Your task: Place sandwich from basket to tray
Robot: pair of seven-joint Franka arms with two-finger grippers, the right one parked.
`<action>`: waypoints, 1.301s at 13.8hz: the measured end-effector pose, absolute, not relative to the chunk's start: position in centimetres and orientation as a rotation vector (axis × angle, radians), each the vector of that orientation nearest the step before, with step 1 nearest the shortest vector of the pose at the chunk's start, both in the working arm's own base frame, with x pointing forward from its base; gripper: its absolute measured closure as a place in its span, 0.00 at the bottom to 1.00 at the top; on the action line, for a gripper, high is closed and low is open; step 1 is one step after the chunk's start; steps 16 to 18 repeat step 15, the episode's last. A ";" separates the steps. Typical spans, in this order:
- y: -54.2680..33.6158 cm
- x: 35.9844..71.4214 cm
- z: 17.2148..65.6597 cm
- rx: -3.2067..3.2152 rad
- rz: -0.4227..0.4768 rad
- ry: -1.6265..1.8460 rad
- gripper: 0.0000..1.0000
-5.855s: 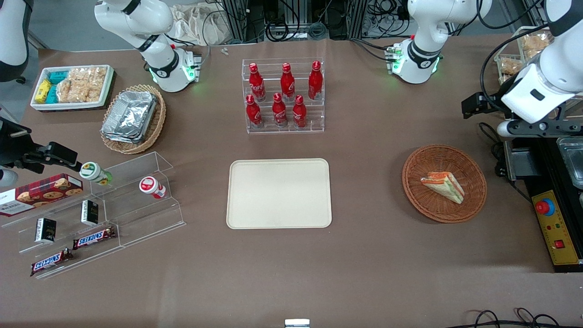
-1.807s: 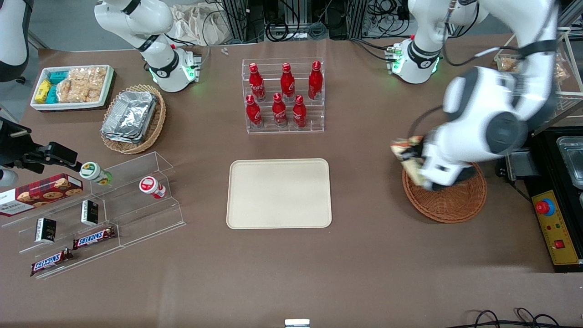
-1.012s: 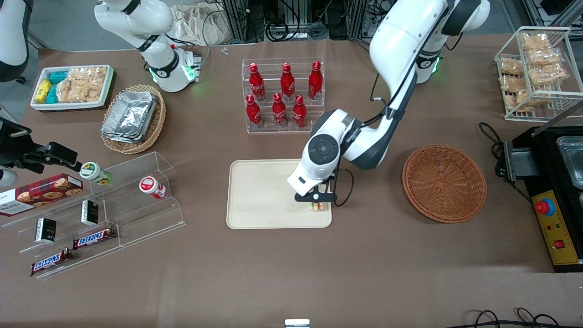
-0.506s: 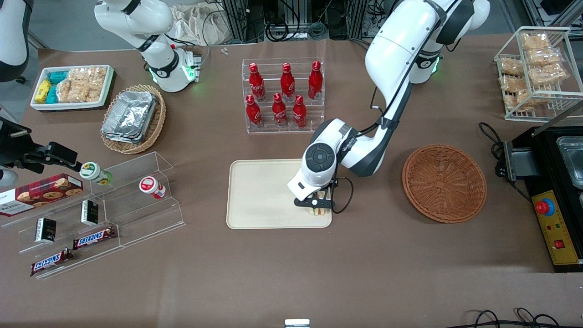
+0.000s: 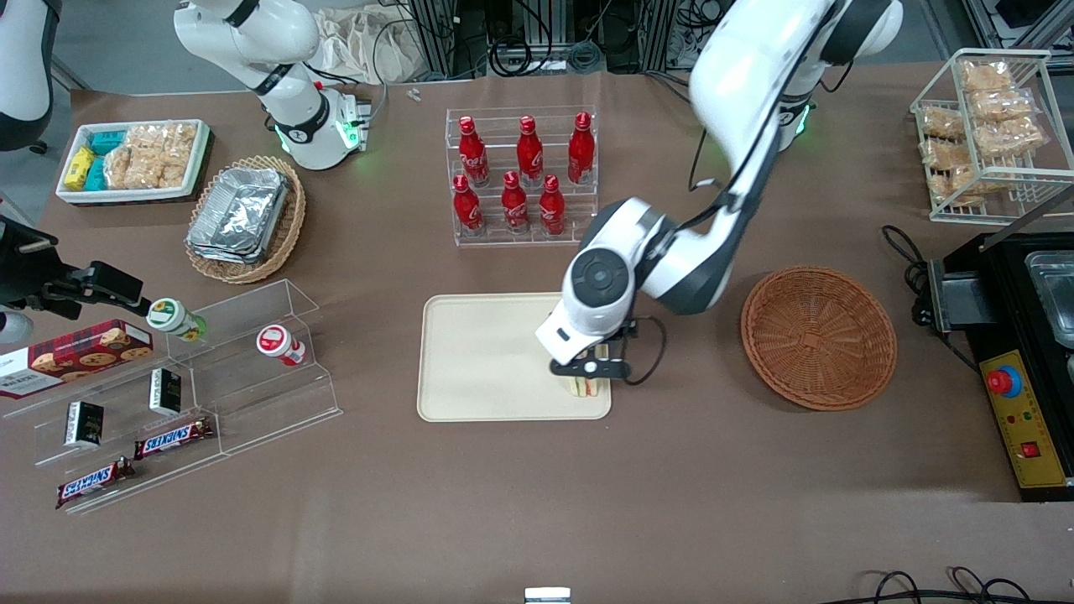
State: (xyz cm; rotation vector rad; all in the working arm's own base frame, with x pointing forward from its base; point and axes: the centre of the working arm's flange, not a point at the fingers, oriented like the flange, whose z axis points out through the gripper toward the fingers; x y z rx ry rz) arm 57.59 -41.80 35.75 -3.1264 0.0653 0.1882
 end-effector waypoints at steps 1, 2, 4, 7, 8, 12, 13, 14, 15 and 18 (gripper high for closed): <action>-38.9 58.3 39.9 -3.124 0.193 0.009 0.00; -35.5 58.9 43.7 -3.126 0.199 -0.055 0.00; -29.0 59.6 49.5 -3.134 0.201 -0.097 0.00; -21.2 58.8 55.2 -3.141 0.239 0.022 0.00; -18.7 58.2 56.6 -3.144 0.233 0.030 0.00; -8.6 54.4 62.1 -3.133 0.131 0.105 0.00; -6.5 53.4 63.2 -3.136 0.118 0.117 0.00; -5.1 52.8 64.0 -3.138 0.105 0.117 0.00; -4.5 52.6 64.3 -3.138 0.095 0.115 0.00; -4.5 52.6 64.3 -3.138 0.095 0.115 0.00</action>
